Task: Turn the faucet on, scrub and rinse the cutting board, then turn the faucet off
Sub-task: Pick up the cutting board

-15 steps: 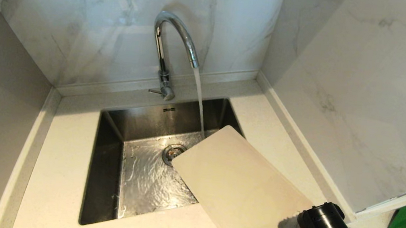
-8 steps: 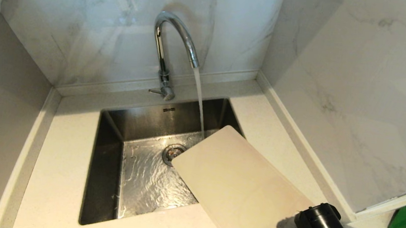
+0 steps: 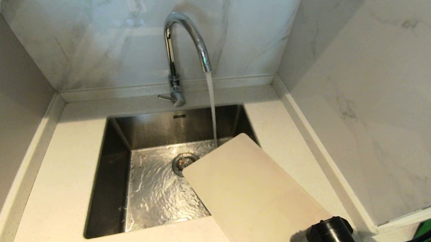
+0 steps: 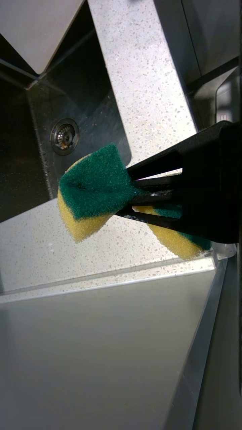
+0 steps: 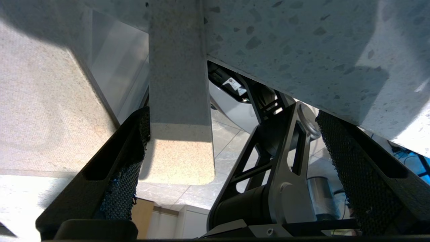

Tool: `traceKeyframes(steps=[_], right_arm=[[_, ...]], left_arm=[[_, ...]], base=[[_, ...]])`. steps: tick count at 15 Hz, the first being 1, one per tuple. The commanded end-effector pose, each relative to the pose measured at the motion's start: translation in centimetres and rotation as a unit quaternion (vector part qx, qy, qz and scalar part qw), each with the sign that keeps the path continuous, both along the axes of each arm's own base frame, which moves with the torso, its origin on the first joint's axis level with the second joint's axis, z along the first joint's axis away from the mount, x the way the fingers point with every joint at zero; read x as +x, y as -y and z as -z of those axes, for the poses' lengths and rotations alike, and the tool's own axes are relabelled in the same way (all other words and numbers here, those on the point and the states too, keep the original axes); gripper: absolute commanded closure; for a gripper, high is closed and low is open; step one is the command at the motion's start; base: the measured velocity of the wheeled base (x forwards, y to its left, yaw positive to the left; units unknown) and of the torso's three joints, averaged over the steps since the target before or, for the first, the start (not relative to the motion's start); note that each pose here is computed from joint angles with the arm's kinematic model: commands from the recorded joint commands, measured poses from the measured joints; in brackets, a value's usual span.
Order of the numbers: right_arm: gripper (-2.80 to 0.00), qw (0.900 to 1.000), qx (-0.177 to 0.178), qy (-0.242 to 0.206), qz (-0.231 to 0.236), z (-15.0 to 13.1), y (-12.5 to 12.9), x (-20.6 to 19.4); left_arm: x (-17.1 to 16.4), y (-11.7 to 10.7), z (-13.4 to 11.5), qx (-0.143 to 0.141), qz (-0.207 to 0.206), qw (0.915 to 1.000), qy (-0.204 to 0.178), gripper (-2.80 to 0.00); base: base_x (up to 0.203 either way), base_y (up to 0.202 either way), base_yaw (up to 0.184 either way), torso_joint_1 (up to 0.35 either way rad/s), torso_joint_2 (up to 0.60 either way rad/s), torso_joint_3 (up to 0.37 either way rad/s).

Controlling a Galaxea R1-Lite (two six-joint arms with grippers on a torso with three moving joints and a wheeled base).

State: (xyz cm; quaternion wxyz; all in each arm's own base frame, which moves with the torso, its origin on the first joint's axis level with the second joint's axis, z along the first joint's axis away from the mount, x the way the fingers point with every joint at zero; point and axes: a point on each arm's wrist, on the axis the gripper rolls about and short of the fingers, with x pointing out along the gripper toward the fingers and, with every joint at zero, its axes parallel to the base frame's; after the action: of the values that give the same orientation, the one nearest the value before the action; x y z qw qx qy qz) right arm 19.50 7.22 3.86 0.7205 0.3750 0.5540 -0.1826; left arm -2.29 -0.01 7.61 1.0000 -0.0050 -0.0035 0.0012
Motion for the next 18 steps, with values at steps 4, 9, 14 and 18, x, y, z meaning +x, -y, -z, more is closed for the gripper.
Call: traceKeyframes(steps=[4,9,14,18], right_arm=[[-2.80,1.000,-0.009,-0.015,0.001,0.6,0.1,-0.2],[-2.80,0.999,-0.026,-0.025,-0.010,1.3,0.0,0.0],[-2.80,0.999,-0.051,-0.008,0.000,1.7,0.1,0.1],[-2.80,0.998,-0.054,-0.008,-0.014,1.9,-0.4,-0.3]], left_arm=[[0.0,0.0,0.0,0.000,0.000,1.0000,0.000,0.00],[0.0,0.0,0.0,0.000,0.000,1.0000,0.001,0.00],[0.0,0.0,0.0,0.000,0.000,1.0000,0.001,0.00],[0.0,0.0,0.0,0.000,0.000,1.0000,0.001,0.00]], base=[[0.000,0.000,0.000,0.000,0.00,0.000],[0.000,0.000,0.000,0.000,0.00,0.000],[0.000,0.000,0.000,0.000,0.00,0.000],[0.000,0.000,0.000,0.000,0.00,0.000]])
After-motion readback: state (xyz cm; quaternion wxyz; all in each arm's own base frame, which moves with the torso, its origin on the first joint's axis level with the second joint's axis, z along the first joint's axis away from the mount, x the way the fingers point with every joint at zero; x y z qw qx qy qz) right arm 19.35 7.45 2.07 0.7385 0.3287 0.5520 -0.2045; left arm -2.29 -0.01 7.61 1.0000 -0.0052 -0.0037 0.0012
